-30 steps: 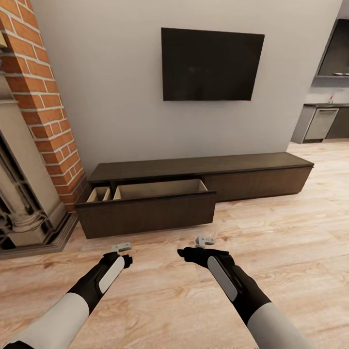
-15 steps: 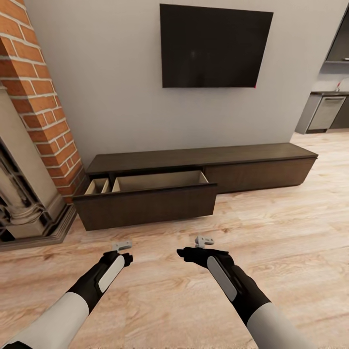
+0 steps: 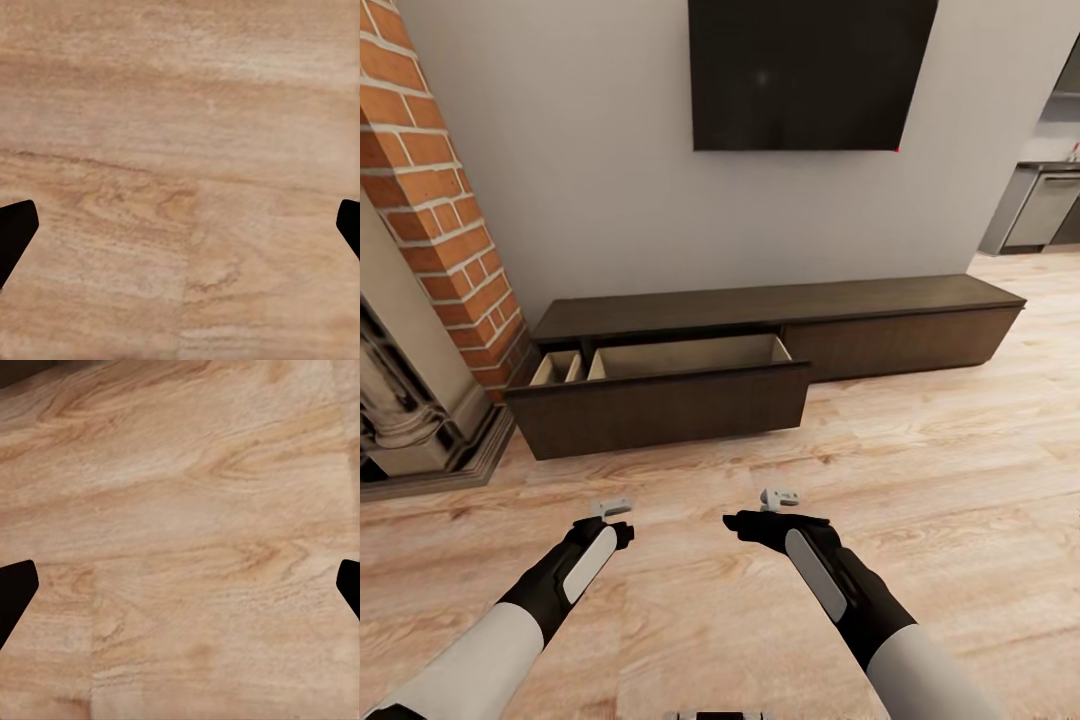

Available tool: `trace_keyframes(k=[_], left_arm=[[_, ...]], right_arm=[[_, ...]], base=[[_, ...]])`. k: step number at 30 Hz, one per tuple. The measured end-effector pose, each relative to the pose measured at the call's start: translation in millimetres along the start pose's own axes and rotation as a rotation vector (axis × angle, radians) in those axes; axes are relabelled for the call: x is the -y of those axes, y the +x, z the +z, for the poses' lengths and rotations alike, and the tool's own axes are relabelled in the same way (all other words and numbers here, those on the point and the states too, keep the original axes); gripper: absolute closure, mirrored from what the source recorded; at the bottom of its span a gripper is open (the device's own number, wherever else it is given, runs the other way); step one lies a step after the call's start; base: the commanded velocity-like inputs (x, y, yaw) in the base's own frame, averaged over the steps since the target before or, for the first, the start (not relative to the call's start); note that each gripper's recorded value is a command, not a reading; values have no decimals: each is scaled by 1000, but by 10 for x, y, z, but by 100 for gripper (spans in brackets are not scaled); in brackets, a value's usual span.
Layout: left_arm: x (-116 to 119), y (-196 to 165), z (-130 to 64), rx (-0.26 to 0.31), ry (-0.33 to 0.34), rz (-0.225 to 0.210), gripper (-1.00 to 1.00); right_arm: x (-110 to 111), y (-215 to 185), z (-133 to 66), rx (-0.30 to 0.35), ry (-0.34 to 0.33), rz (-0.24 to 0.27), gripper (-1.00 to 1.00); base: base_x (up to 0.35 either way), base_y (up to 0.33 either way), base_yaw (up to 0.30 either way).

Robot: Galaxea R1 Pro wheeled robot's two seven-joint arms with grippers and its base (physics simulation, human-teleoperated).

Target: Place each of the two pumpkins and all three candles from the living room inside a cabinet in the living room (use any cabinet), then make sure every cabinet is closed, and position the cauldron so it is next to a table in the living room.

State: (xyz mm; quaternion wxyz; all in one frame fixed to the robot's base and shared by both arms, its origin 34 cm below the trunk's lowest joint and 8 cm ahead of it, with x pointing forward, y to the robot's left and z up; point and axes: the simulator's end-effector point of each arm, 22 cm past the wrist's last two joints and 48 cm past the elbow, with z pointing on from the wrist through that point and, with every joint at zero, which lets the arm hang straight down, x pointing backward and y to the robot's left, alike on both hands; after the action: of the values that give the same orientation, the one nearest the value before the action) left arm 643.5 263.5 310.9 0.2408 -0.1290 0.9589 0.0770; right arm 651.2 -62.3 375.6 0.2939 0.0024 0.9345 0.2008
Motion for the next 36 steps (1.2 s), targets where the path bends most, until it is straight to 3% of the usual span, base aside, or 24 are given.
trace_keyframes(k=[15,36], left_arm=[[-4,74,69,-17,-4,2,-100],[-5,72,66,-16,-4,2,-100]], right_arm=[[62,64,61,-11,17,-17,-100],[62,59,58,-10,18,-19,-100]], base=[[12,0,0],[291,60,0]])
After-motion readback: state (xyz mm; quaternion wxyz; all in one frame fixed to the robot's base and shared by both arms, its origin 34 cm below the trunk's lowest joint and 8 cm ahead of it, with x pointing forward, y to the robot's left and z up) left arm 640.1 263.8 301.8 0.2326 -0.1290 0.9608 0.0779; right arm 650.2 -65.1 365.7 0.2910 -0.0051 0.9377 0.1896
